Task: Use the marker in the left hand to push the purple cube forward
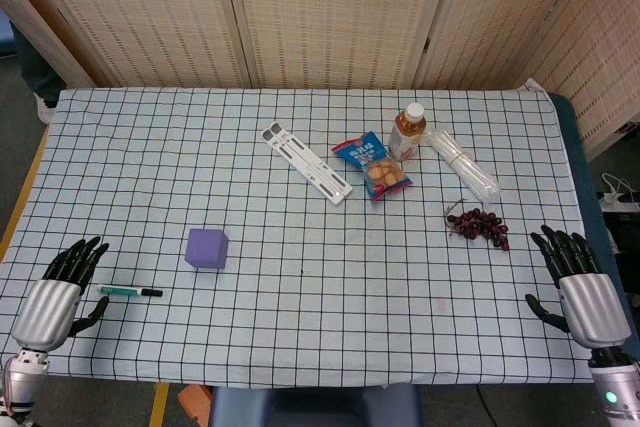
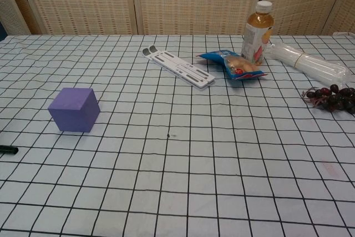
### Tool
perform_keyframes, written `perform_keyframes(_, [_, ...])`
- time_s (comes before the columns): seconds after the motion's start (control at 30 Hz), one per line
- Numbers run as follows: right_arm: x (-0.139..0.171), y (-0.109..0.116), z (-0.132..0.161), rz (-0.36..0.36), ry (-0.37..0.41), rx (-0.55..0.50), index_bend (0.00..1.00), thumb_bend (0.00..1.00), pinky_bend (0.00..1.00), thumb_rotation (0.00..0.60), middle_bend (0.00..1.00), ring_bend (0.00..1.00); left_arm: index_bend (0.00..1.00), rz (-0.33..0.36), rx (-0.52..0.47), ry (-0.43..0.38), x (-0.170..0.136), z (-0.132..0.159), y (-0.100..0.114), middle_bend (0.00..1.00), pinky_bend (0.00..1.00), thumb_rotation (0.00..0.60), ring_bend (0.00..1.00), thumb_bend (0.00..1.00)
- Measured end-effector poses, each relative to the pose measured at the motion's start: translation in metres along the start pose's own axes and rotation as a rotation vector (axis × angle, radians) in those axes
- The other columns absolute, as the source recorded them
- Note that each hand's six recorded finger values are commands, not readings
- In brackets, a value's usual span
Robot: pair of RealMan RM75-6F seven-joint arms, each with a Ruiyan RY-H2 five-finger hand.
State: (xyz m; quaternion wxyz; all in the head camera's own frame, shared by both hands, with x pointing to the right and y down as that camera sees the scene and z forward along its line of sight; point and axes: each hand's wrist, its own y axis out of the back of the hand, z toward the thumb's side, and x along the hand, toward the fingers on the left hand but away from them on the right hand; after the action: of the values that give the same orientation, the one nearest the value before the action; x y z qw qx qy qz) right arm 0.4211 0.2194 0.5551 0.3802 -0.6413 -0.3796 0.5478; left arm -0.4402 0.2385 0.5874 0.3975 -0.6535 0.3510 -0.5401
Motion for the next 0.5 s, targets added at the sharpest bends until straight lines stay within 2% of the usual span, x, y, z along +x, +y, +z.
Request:
perform_keyframes(0.23, [0.002,0.002,0.001,-0.003,0.007,-0.004,0.00,0.17,0.00,0.600,0.00,0.00,0.00,-0.022,0.000,0.026,-0.001,0.000,-0.005,0.00,0.16,0.600,0.00,0.37])
perform_keyframes(0.33, [0.003,0.003,0.002,-0.007,0.011,-0.008,0.00,0.17,0.00,0.600,0.00,0.00,0.01,-0.017,0.025,0.019,0.000,0.001,-0.008,0.02,0.30,0.600,0.04,0.38])
perform_keyframes(0.37, [0.004,0.003,0.002,-0.008,0.014,-0.006,0.00,0.17,0.00,0.600,0.00,0.00,0.03,-0.018,0.044,0.014,0.000,0.001,-0.011,0.05,0.36,0.600,0.08,0.38])
perform_keyframes(0.5, [0.005,0.002,0.003,-0.004,0.015,0.000,0.00,0.17,0.00,0.600,0.00,0.00,0.15,-0.035,0.128,-0.020,0.002,0.001,-0.030,0.20,0.50,0.600,0.24,0.38])
